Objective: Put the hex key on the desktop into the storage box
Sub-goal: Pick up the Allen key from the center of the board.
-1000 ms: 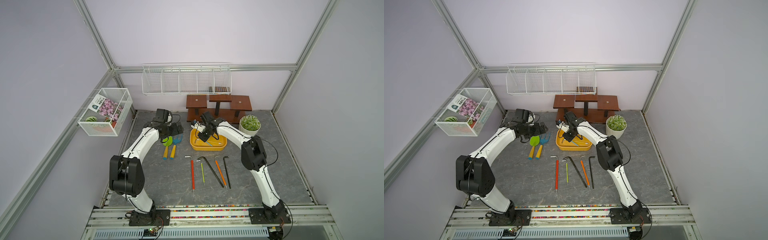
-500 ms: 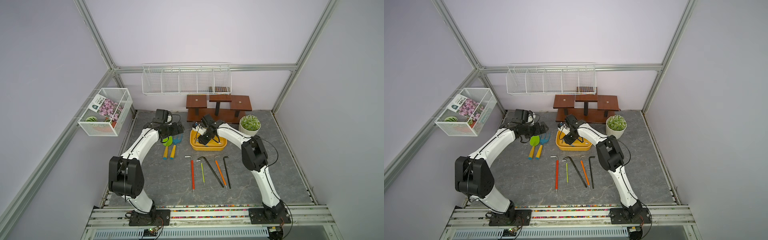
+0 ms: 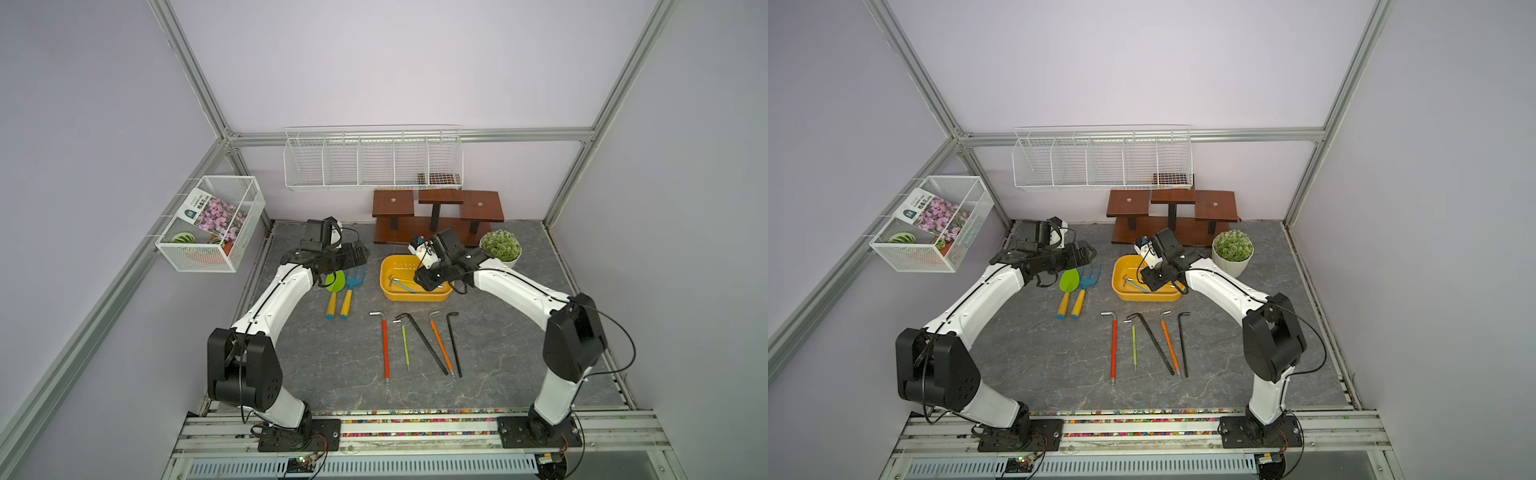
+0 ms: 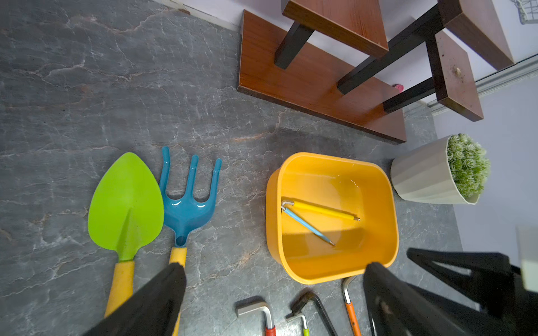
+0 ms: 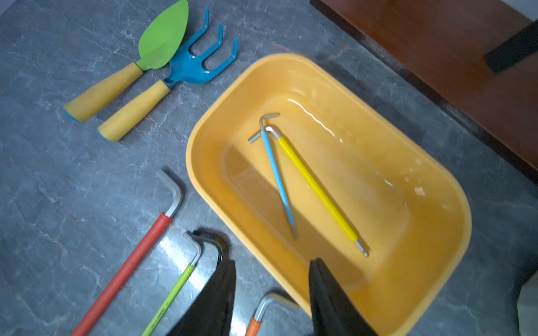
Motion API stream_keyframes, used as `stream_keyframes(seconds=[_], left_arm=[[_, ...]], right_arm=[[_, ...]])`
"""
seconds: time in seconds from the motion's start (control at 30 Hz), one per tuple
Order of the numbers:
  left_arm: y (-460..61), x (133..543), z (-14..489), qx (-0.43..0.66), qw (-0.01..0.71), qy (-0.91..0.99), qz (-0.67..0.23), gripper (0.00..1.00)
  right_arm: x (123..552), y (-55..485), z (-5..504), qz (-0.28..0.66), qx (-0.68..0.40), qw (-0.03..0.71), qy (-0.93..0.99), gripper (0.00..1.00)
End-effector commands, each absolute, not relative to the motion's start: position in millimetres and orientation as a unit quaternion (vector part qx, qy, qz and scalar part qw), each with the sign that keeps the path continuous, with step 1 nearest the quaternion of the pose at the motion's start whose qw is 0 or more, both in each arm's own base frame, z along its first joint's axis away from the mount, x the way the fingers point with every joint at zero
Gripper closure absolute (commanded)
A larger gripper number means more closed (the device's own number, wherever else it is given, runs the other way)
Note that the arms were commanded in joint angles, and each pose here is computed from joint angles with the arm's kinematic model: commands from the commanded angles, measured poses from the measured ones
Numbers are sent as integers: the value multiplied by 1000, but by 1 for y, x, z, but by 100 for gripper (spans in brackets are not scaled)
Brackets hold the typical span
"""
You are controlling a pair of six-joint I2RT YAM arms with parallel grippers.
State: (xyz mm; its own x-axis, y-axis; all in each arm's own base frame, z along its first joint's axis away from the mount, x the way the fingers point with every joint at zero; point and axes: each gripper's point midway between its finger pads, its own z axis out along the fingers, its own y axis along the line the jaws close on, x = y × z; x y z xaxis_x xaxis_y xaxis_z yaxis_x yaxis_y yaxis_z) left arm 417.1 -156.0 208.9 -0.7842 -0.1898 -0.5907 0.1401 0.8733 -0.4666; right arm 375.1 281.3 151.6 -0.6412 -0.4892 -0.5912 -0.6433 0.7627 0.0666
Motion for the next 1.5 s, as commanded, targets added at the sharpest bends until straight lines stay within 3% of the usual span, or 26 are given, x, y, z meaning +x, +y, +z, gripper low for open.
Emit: stream_keyframes(seconds=[0.0, 0.33, 0.77, 1.13, 1.47], left_arm=[[-158, 417, 215, 0, 340, 903, -261, 0], [-161, 411, 227, -3, 350, 895, -277, 0], [-144, 417, 218, -36, 350, 907, -232, 0], [-143, 418, 211, -39, 339, 912, -227, 0], [-145, 419, 211, -39, 330, 915, -229, 0]], right_arm=[[355, 260, 148, 125, -262, 279, 915, 54], [300, 203, 151, 115, -156, 315, 929, 52], [246, 163, 99, 85, -76, 222, 968, 51], [240, 190, 49, 88, -86, 179, 976, 52], [253, 187, 14, 27, -79, 161, 983, 54]])
